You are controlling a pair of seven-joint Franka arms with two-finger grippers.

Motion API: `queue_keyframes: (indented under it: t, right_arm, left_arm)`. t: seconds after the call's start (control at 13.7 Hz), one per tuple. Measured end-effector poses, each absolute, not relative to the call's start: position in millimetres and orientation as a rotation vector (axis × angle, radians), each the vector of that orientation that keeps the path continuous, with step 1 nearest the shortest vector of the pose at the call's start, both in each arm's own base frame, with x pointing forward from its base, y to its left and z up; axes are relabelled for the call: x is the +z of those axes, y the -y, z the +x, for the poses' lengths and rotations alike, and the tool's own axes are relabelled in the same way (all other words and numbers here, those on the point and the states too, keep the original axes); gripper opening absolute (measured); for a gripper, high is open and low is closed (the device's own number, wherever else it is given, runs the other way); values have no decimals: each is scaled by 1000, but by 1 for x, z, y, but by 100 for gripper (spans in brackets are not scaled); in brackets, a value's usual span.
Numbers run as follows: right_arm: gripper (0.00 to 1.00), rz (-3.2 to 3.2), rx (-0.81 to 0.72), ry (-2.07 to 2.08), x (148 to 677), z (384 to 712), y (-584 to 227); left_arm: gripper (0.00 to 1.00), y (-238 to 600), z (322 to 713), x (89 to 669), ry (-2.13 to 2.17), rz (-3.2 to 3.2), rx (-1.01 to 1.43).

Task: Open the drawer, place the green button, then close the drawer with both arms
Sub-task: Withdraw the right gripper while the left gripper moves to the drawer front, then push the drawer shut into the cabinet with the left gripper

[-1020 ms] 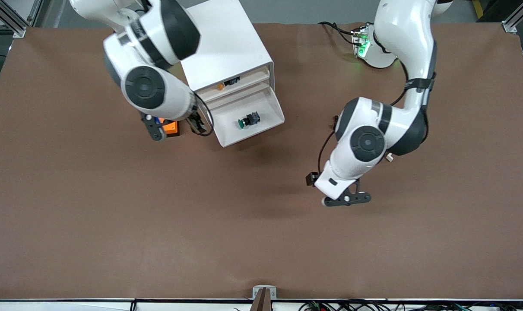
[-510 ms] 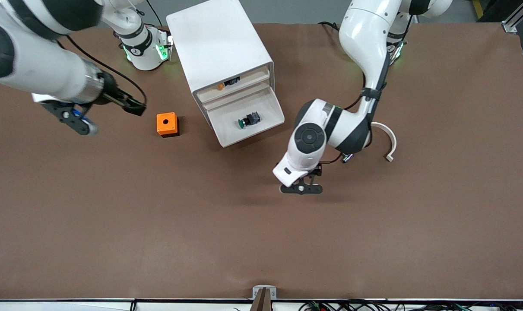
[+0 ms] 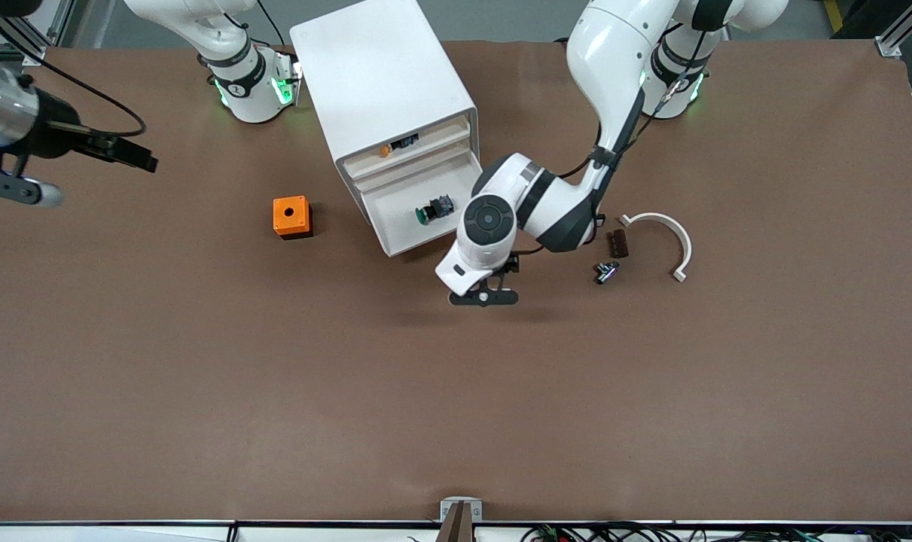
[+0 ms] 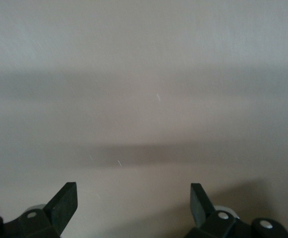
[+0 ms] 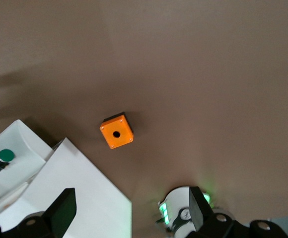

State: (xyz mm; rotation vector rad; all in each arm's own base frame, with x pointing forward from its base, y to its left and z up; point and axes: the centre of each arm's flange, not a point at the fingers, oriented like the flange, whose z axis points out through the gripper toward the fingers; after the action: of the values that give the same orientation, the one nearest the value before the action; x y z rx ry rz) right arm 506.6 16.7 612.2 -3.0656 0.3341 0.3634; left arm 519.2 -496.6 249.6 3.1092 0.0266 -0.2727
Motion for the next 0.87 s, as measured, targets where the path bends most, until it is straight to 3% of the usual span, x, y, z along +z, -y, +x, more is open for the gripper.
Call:
queue_keyframes:
  t: [0.36, 0.87]
  right_arm:
    - [100, -3085, 300, -260, 616, 485, 1]
    - [100, -3096, 185, -174, 626, 489, 1]
  left_arm:
    - [100, 520, 493, 237, -94, 3092, -353]
    - [100, 541, 464, 228, -126, 3054, -473]
